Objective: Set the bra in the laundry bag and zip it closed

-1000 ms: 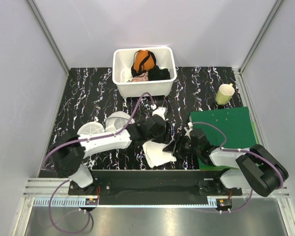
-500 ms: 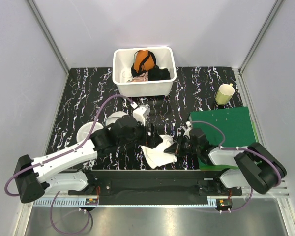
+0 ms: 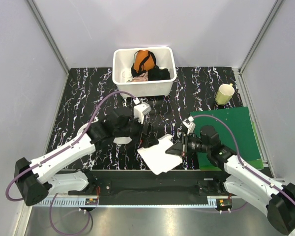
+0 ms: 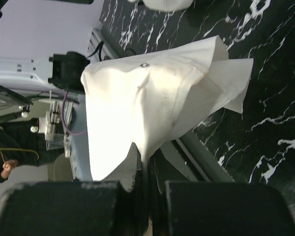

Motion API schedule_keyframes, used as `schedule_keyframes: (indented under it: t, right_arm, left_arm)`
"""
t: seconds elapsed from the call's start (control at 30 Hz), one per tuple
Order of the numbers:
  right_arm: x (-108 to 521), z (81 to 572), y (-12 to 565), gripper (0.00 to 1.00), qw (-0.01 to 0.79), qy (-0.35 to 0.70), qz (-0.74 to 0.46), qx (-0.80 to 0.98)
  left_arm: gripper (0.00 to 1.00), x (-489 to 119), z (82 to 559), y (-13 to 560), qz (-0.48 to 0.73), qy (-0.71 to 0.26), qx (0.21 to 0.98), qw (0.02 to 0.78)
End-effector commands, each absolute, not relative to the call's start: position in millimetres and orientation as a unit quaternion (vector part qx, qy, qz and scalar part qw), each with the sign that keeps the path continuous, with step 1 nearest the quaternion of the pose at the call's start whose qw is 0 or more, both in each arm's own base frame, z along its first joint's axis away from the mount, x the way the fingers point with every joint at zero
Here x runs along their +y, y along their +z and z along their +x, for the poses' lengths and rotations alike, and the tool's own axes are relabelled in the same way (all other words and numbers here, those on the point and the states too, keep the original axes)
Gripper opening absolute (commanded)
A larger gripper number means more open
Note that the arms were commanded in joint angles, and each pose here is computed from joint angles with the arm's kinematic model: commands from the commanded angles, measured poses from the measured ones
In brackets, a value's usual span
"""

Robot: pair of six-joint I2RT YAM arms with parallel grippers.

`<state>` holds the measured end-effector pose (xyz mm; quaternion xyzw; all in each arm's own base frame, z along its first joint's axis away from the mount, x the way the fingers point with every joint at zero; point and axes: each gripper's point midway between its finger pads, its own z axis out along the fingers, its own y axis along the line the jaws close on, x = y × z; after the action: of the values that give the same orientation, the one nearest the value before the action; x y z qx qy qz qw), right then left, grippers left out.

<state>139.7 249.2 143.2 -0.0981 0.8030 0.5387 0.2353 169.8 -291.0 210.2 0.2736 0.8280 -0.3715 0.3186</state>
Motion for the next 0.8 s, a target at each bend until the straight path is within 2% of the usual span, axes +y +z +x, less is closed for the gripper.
schedule_keyframes:
  t: [0.0,0.43,0.67,0.77]
  right_arm:
    - [248,115,155,0.00,0.207,0.554,-0.146,0.793]
    - [247,110,181,0.00,0.250,0.569,-0.199,0.758]
    - [250,116,198,0.00,0.309,0.581,-0.224,0.719]
    - [251,122,204,0.00,0.337,0.580,-0.235,0.704]
  left_arm:
    - [0.99,-306,154,225,0.326,-0.419,0.797,0.289]
    - [0.99,-335,115,200,0.314,-0.535,0.769,0.150]
    - [0.96,-345,109,209,0.310,-0.579,0.741,0.135]
    - [0.91,-345,103,214,0.309,-0.599,0.728,0.127]
